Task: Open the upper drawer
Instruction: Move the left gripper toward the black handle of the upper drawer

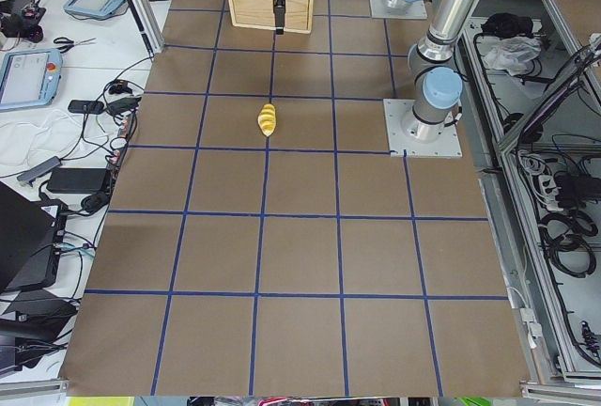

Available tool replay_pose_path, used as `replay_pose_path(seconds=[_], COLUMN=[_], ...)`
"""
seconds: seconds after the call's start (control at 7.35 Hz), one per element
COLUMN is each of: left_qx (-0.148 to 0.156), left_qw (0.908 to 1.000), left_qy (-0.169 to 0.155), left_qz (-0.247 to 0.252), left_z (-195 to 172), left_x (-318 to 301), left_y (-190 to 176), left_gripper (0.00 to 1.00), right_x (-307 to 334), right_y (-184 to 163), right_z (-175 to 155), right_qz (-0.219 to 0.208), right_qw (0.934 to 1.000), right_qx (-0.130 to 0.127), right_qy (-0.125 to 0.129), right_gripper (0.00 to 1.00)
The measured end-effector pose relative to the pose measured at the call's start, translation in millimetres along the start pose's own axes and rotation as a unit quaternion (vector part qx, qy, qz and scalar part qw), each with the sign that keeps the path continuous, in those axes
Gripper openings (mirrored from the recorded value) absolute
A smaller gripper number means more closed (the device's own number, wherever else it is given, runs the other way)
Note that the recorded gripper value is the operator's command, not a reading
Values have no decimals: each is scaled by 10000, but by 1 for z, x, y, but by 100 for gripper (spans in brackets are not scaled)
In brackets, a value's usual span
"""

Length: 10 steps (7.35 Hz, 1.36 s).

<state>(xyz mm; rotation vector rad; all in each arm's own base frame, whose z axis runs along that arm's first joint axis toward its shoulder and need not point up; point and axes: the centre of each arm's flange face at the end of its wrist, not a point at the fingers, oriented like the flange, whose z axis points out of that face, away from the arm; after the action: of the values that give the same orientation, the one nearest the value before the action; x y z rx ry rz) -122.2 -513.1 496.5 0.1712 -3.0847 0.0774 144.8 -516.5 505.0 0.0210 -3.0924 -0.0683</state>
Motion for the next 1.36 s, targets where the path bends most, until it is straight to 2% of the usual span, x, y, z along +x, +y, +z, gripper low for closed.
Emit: replay_pose_path(seconds=[0.54, 0.95, 1.36], left_qx=[366, 373, 454], left_qw=[9976, 9924, 9899], left_qy=[530, 1057, 1252], left_qz=[-264, -505, -486], left_z=[17, 36, 56], left_x=[78, 122, 172], left_y=[-6, -10, -3], left_gripper=[100, 100, 100], right_x=[0, 0, 0], right_y=[0, 0, 0], right_z=[0, 0, 0], right_qz=[-1, 2, 1], right_qw=[10000, 10000, 10000], right_qx=[-2, 0, -2], right_qy=[0, 0, 0], right_gripper=[100, 100, 100])
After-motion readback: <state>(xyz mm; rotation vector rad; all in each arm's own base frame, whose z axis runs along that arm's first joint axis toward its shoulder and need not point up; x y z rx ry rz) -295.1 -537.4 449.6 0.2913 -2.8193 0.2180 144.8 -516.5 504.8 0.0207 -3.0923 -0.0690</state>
